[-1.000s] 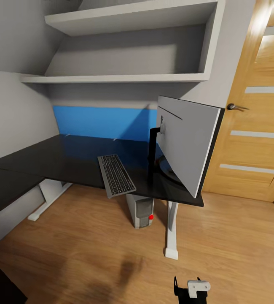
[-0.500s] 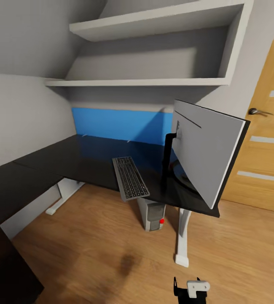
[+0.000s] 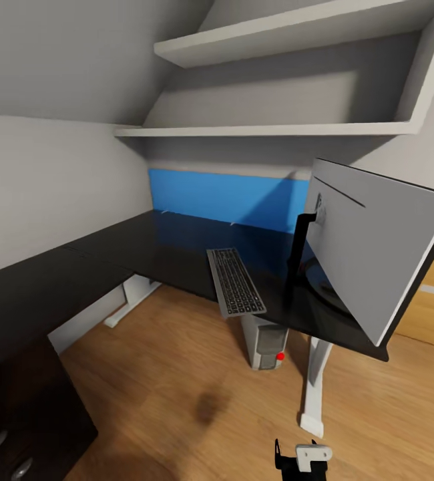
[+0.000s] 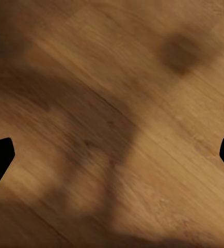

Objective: In the bedroom, organize the workspace by keeping the computer under the desk, ensuring the monitor is on the desk, placing the keyboard on the desk next to the monitor, placing the mouse on the desk next to the keyboard, moving the folder from the swivel chair onto the desk next to the mouse, stacking the notebook on top of the folder with the pen on top of the notebook, and positioning the swivel chair next to the desk.

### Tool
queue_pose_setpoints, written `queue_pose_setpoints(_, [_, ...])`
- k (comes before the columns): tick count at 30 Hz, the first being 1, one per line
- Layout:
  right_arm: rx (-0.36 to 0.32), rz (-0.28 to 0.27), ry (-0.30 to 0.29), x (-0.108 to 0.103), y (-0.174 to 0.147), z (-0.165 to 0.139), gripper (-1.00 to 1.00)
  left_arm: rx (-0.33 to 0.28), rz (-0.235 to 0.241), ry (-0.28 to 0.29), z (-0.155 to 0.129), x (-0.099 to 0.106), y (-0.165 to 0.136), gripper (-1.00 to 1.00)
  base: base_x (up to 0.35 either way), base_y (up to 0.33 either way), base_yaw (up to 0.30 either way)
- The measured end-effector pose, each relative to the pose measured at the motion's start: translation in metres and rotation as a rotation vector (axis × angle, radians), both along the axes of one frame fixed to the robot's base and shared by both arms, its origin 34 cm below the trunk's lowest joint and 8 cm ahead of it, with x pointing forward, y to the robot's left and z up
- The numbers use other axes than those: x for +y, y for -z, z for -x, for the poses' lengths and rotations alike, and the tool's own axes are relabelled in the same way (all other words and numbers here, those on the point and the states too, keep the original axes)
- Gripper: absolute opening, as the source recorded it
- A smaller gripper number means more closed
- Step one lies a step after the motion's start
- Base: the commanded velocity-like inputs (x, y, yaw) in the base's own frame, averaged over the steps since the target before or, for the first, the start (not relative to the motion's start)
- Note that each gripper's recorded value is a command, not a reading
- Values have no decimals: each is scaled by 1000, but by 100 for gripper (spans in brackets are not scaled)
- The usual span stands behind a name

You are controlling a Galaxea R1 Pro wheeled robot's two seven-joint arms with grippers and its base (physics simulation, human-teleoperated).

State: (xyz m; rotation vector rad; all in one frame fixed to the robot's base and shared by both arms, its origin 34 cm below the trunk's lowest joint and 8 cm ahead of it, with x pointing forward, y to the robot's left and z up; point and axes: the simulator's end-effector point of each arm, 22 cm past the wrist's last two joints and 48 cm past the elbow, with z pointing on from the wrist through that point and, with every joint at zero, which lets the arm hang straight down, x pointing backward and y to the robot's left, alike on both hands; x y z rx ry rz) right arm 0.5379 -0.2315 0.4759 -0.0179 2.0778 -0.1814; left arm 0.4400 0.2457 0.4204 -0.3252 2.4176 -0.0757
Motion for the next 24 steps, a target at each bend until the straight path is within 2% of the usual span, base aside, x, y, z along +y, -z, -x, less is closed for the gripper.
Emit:
queue_pose_setpoints(17, [0,0,-1,0,0,0,100,-1,0,7,0,-2,0,100,0,-1,276])
queue_pose_setpoints(24, [0,-5,-12,3,0,0,100,2,-1,5,0,-2,0,100,0,-175,92])
